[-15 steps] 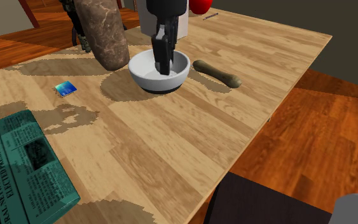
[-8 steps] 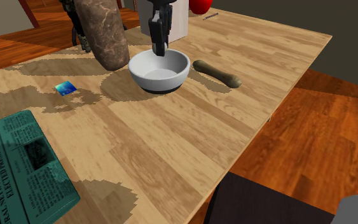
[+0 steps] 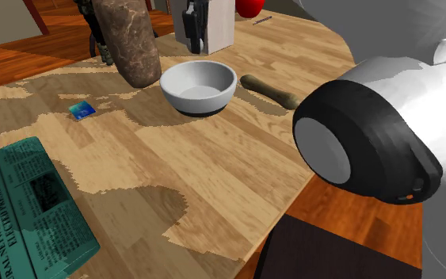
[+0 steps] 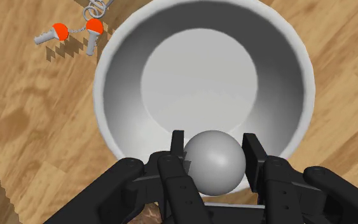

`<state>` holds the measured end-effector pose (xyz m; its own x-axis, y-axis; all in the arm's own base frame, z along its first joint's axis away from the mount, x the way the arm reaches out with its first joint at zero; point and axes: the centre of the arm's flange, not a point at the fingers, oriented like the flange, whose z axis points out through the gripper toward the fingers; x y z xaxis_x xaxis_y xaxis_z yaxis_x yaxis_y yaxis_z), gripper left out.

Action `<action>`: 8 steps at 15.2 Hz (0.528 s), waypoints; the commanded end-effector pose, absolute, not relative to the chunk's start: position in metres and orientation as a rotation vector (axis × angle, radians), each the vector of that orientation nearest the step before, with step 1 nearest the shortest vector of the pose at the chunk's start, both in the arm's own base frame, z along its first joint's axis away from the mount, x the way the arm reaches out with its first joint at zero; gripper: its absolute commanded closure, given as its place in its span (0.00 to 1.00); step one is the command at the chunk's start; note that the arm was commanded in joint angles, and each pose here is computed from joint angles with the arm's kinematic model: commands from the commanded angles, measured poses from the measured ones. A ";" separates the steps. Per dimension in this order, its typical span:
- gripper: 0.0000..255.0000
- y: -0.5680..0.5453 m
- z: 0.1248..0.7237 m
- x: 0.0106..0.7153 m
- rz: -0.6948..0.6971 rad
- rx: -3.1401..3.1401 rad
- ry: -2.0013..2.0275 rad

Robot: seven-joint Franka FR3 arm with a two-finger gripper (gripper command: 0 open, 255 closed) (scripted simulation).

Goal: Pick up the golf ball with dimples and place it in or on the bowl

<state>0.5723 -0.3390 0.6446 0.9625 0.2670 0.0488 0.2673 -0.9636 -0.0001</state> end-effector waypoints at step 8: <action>1.00 -0.342 0.597 0.575 -0.077 -3.105 -0.426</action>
<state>0.5757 -0.3422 0.6011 0.9618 0.2692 0.0491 0.2695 -0.9630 -0.0007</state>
